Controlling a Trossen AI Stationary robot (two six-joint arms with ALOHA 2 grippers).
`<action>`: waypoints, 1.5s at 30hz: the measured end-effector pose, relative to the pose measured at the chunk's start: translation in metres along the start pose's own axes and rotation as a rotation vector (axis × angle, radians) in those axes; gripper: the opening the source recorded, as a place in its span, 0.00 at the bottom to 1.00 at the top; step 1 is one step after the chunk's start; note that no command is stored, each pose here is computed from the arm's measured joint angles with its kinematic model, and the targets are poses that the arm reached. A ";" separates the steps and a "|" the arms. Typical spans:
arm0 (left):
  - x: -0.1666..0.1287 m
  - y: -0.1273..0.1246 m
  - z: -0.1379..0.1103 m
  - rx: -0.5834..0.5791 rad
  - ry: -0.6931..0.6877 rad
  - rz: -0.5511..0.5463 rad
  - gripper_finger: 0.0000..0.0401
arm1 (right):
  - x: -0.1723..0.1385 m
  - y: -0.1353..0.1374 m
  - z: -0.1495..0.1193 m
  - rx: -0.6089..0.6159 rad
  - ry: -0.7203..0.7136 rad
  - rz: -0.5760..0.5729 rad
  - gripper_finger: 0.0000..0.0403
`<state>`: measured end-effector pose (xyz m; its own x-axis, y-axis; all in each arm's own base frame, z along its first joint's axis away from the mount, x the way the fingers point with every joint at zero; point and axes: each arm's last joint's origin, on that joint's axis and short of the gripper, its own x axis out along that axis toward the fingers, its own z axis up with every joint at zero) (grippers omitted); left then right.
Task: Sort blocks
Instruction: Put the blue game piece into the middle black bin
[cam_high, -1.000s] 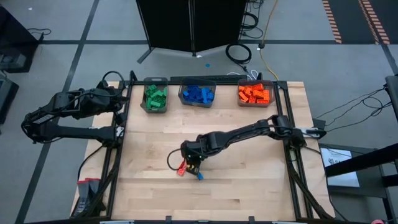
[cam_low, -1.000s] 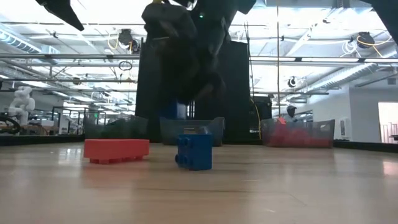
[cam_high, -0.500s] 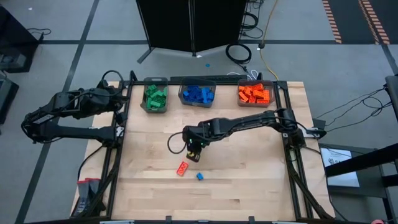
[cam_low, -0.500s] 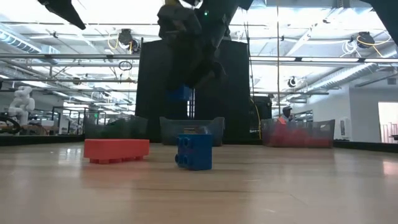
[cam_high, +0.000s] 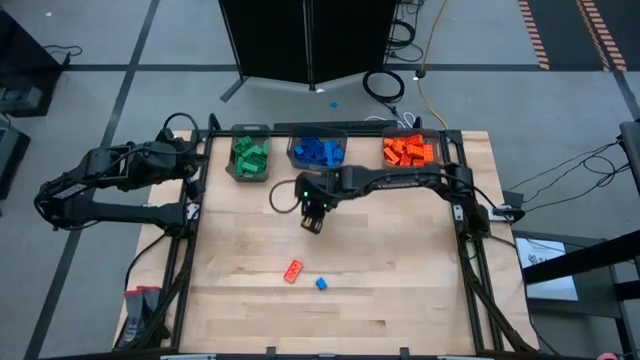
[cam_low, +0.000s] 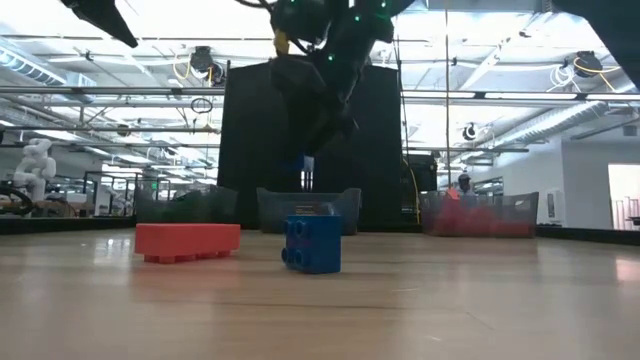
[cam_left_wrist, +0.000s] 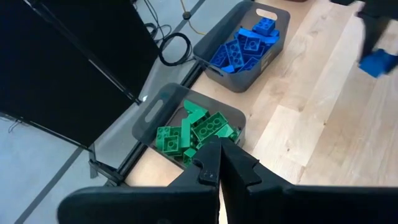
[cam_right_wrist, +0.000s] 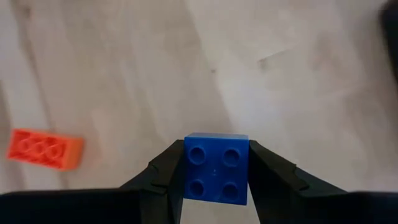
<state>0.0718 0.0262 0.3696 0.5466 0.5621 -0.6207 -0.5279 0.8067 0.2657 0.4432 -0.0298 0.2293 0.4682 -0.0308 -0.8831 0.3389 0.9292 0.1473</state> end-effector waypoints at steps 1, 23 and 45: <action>0.000 0.000 0.000 0.000 -0.001 0.000 0.00 | 0.000 -0.005 0.001 0.002 -0.001 -0.006 0.32; 0.000 0.000 0.000 -0.107 -0.003 0.003 0.00 | -0.006 -0.103 0.022 -0.017 -0.021 -0.104 0.32; 0.001 0.001 0.001 -0.161 -0.004 0.032 0.00 | -0.022 -0.201 0.027 0.017 -0.073 -0.166 0.32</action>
<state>0.0723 0.0272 0.3698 0.5306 0.5879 -0.6107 -0.6419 0.7492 0.1635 0.3867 -0.2255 0.2315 0.4621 -0.2105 -0.8615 0.4298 0.9029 0.0099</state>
